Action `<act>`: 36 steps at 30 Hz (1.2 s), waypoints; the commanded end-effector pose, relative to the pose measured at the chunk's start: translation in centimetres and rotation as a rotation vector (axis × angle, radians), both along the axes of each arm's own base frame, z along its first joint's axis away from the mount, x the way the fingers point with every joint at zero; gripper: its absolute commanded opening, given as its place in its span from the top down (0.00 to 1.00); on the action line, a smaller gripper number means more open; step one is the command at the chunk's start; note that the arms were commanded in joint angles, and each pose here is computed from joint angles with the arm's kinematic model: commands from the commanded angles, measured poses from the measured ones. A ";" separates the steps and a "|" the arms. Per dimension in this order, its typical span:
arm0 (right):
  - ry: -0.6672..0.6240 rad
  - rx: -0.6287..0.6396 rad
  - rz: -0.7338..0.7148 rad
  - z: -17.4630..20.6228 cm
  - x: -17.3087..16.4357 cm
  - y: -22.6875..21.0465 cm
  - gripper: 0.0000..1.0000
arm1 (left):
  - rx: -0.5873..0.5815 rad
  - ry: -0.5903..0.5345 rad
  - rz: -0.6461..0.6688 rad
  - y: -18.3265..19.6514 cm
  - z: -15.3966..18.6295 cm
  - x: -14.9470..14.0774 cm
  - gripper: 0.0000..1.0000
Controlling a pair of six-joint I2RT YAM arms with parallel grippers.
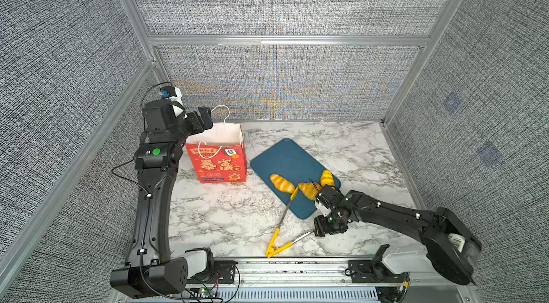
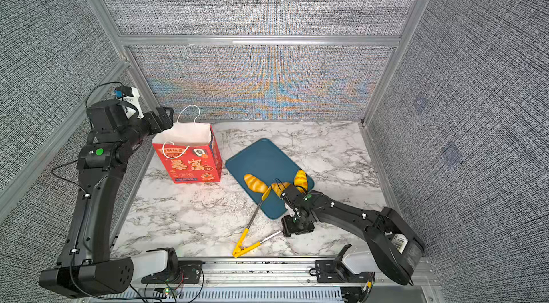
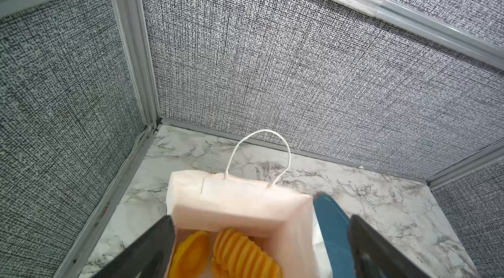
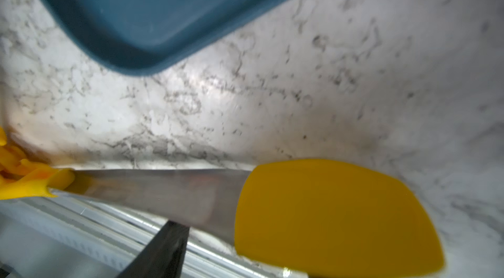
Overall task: Pack bread into a paper bag
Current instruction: Move the clamp onto the plate.
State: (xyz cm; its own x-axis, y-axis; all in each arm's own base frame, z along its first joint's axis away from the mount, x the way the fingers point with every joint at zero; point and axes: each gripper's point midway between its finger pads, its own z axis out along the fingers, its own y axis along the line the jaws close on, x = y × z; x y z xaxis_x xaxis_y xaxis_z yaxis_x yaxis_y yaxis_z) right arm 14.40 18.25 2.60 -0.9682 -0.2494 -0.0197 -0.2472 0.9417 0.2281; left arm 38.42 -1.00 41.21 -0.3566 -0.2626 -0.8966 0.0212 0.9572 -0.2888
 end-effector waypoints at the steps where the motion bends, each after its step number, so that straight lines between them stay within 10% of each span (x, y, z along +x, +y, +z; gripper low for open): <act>1: -0.096 0.004 0.008 0.4 3.1 0.9 0.34 | 0.003 -0.024 -0.014 -0.2 0.5 0.3 0.00; 26: -0.298 -0.027 -0.156 3.3 17.5 -2.7 0.34 | -0.013 0.012 -0.031 -0.7 -1.0 1.2 0.00; 36: -0.299 0.197 -0.046 9.6 12.0 9.6 0.30 | 0.005 -0.006 -0.008 -0.5 -0.2 1.0 0.00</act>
